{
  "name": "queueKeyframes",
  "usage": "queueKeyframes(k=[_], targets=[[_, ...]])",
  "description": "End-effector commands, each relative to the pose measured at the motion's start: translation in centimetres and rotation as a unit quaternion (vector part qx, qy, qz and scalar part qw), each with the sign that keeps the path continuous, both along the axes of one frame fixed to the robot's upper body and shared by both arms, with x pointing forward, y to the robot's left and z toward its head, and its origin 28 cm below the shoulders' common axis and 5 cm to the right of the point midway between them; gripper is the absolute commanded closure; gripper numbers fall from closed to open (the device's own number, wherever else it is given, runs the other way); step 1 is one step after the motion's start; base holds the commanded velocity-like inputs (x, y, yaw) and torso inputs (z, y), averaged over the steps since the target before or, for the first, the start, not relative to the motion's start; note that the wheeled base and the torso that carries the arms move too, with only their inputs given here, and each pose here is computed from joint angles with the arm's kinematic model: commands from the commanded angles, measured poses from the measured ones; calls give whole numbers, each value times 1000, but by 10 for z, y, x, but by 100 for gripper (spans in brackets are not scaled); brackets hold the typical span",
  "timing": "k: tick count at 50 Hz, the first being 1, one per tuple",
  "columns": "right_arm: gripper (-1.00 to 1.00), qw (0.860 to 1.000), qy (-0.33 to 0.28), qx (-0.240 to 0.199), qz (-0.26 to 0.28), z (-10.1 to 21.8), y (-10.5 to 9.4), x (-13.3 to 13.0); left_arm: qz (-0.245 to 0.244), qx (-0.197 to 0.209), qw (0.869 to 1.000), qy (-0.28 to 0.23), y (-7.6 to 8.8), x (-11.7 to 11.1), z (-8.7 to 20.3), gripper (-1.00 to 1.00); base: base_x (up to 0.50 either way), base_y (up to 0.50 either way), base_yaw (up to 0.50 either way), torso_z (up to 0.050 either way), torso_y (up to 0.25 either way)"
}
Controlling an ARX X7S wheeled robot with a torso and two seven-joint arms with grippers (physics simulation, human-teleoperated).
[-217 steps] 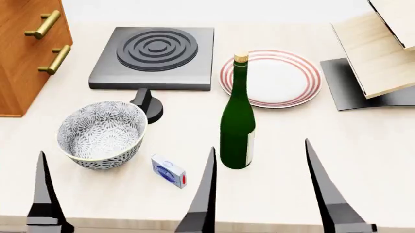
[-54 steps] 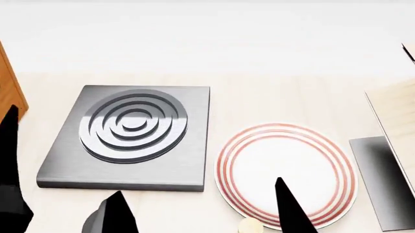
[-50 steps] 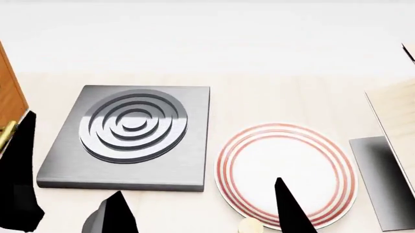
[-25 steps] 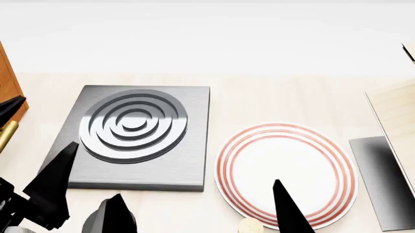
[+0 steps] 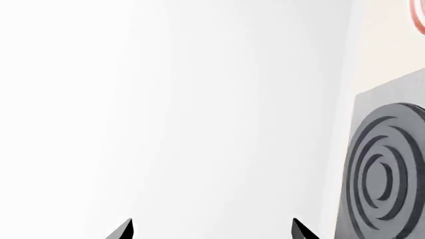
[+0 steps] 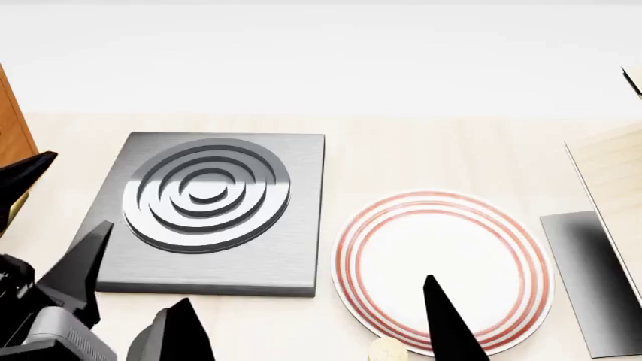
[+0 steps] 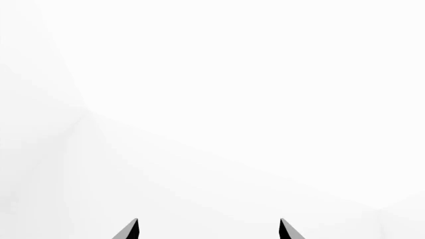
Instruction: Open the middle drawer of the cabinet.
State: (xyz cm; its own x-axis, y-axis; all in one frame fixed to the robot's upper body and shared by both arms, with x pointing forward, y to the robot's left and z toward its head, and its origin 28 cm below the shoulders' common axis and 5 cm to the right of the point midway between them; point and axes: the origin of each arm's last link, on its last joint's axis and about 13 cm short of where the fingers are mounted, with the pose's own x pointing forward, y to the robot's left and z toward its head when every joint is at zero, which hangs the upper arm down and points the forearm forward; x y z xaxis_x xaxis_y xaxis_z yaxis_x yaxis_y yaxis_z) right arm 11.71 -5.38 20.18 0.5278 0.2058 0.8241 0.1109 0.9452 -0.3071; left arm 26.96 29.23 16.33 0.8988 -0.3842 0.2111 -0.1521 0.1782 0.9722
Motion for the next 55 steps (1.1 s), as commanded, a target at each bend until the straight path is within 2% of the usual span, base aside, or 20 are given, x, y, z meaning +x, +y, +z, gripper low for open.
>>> queueKeyframes(k=[1,17,22,34,55], targets=[[-100,1000,-1,-5,-16,1,-2,1,26,14,999,17,9,10,-6,-100,0,0,0,0,0],[-100,1000,0,-8,-14,1,-1,1,64,25,998,16,25,25,-8,-100,0,0,0,0,0],[-100,1000,2,-9,-14,1,-1,1,95,29,995,32,31,29,-9,-100,0,0,0,0,0],[-100,1000,4,-9,-14,1,-1,1,129,42,990,46,37,34,-13,-100,0,0,0,0,0],[-100,1000,5,-11,-11,1,0,2,163,49,983,69,49,44,-16,-100,0,0,0,0,0]])
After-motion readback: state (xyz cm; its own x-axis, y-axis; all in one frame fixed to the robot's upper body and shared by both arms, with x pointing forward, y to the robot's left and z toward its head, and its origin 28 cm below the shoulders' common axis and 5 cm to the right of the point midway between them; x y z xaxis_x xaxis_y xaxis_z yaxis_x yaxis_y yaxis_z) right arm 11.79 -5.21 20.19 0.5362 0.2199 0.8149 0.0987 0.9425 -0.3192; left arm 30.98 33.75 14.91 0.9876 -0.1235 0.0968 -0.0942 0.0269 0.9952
